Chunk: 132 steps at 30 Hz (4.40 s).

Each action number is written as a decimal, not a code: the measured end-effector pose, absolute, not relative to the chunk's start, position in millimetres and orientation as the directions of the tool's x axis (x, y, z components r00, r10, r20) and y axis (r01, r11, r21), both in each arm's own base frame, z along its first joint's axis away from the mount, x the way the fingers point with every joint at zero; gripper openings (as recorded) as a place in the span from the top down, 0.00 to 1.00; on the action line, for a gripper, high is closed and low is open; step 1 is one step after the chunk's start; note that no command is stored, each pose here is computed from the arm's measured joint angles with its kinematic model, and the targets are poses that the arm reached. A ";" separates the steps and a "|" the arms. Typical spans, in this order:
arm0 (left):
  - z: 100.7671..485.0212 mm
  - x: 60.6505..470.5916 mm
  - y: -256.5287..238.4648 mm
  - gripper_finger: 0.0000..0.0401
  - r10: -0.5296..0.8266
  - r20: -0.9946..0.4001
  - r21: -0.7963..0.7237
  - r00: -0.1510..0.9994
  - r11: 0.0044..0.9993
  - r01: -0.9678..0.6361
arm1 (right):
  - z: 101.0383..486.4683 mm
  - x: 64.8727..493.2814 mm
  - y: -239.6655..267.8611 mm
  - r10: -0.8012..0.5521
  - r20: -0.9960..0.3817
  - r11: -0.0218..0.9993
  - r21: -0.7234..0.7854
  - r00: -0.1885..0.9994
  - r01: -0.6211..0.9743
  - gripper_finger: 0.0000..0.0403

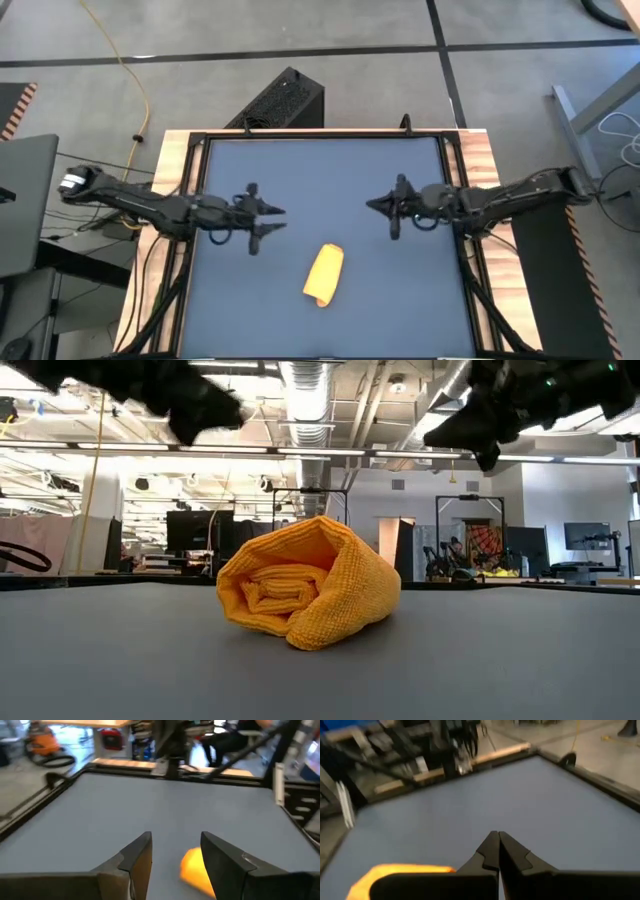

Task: Roll towel
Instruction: Return to Home Position

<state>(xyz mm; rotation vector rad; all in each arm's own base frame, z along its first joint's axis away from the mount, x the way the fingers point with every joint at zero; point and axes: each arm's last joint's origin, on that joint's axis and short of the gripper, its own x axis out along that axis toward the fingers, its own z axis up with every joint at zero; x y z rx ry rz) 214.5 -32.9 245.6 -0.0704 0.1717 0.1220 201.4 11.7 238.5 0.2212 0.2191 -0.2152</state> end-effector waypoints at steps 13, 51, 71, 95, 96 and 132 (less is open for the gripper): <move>189.0 129.6 -1.6 0.61 0.214 -0.001 -0.313 0.977 0.928 -0.204 | 192.0 141.5 -16.4 -0.276 -0.107 0.907 0.299 0.955 0.296 0.94; 154.8 109.6 1.0 0.61 0.250 -0.138 -0.180 0.958 0.945 -0.272 | 145.0 124.3 -22.3 -0.442 -0.217 0.854 0.196 0.870 0.483 0.92; 154.6 109.6 1.0 0.61 0.250 -0.139 -0.182 0.958 0.945 -0.272 | 139.4 122.8 -22.2 -0.441 -0.272 0.852 0.172 0.856 0.494 0.92; 154.3 109.6 1.0 0.61 0.250 -0.139 -0.181 0.958 0.945 -0.273 | 139.4 122.8 -22.1 -0.440 -0.272 0.852 0.173 0.856 0.494 0.92; 154.3 109.6 1.0 0.61 0.250 -0.139 -0.181 0.958 0.945 -0.273 | 139.3 122.8 -22.1 -0.440 -0.272 0.852 0.173 0.856 0.494 0.92; 154.3 109.6 0.9 0.61 0.249 -0.139 -0.181 0.958 0.945 -0.272 | 139.2 122.8 -22.1 -0.440 -0.272 0.852 0.172 0.855 0.494 0.92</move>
